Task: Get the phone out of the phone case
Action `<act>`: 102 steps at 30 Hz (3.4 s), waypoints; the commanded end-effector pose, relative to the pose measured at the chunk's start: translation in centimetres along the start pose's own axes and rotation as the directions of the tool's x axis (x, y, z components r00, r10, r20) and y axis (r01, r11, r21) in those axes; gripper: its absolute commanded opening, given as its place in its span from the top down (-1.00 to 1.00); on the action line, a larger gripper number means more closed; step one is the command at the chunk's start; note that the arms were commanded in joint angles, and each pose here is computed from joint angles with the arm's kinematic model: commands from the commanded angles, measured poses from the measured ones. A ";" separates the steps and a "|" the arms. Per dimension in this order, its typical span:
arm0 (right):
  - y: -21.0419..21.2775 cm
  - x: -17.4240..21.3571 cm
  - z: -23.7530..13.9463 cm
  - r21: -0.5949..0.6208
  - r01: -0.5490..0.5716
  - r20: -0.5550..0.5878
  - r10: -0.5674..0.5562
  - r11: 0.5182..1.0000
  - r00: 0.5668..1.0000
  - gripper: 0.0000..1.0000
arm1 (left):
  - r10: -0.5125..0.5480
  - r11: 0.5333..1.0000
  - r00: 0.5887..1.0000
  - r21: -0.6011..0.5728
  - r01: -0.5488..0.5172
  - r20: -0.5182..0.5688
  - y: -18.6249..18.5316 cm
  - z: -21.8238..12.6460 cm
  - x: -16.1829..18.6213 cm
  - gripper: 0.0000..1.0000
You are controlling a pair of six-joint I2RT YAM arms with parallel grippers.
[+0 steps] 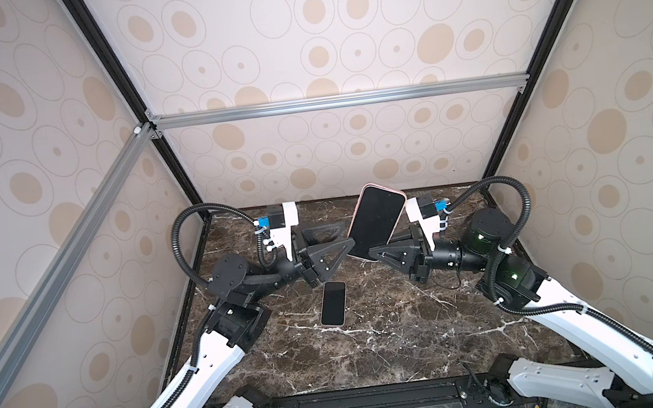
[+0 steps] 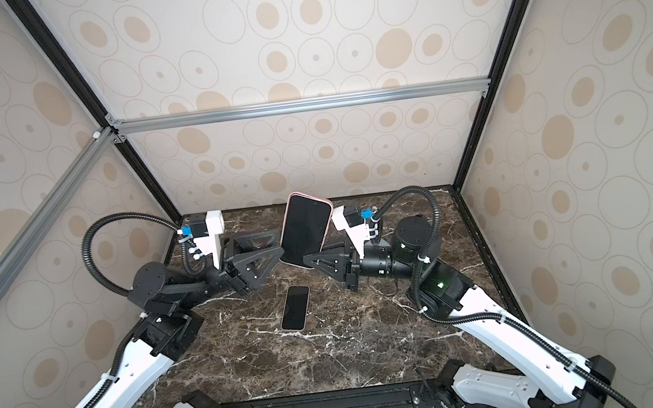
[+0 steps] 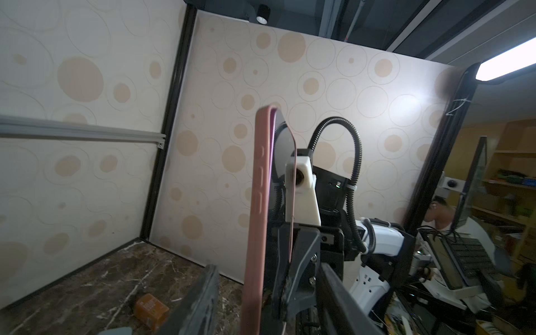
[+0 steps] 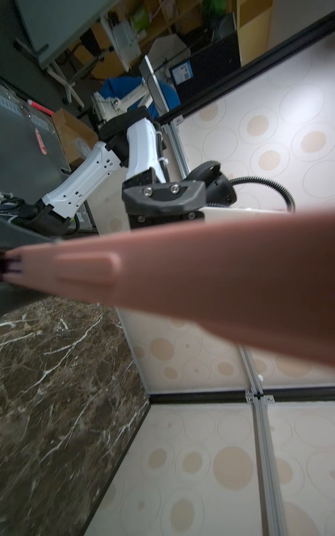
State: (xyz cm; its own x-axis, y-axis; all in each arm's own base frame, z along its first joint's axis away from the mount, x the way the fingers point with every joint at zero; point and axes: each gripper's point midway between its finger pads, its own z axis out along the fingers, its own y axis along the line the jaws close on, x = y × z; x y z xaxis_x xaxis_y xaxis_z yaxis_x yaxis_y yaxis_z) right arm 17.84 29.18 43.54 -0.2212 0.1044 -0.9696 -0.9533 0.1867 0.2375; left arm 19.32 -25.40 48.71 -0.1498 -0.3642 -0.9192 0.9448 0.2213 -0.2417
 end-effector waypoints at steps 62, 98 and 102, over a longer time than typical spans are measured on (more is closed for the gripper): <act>-1.1 3.5 -3.9 0.173 0.337 -0.258 -0.287 0.926 0.922 1.00 | 0.617 0.721 0.739 -0.181 -0.669 -0.272 -2.3 5.3 2.5 0.37; 3.1 1.4 -3.9 -0.013 0.370 -0.189 -0.365 0.929 0.912 1.00 | 0.484 0.868 0.783 0.098 -0.487 -0.390 -1.6 4.6 8.6 0.35; 3.3 1.3 -3.9 -0.021 0.374 -0.184 -0.372 0.927 0.910 1.00 | 0.467 0.884 0.805 0.179 -0.431 -0.366 -2.7 4.2 8.6 0.36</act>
State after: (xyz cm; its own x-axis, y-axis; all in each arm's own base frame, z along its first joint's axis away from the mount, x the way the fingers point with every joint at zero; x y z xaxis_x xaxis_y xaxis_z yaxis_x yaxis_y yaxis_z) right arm 16.40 25.05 37.23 -0.1272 -0.2874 -0.9493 -0.9366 0.3499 0.0196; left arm 18.68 -31.02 47.08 0.3191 0.0754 -0.9447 0.8634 0.3879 0.3226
